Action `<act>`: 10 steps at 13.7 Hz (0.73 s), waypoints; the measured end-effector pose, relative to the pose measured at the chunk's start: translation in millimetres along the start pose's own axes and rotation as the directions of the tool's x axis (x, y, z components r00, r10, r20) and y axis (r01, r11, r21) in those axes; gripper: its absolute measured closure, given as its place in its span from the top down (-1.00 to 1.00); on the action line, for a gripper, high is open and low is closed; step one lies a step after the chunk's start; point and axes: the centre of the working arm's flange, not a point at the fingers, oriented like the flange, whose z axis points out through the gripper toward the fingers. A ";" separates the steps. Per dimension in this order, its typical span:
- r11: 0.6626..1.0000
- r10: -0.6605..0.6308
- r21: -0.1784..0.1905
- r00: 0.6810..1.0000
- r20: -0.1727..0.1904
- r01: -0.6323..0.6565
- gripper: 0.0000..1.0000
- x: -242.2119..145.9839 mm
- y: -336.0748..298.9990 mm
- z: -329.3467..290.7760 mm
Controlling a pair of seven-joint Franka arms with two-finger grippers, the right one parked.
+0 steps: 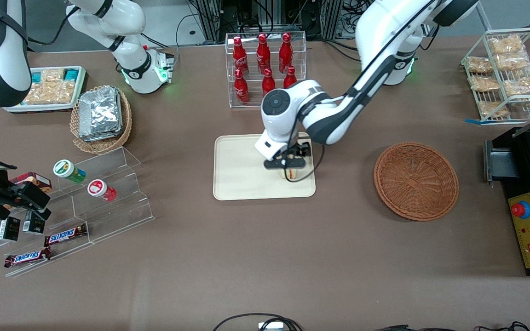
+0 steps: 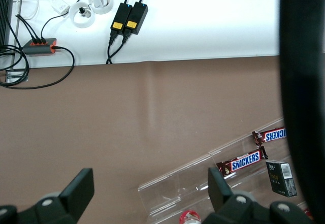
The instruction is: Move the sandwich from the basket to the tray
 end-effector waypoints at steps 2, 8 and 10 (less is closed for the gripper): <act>0.996 -0.088 -0.002 0.996 -0.031 0.088 1.00 42.4 -35.2 -33.1; 0.956 -0.283 0.060 0.958 -0.055 0.286 1.00 111.3 -142.3 -91.6; 0.945 -0.313 0.090 0.949 -0.039 0.315 1.00 118.4 -169.9 -100.6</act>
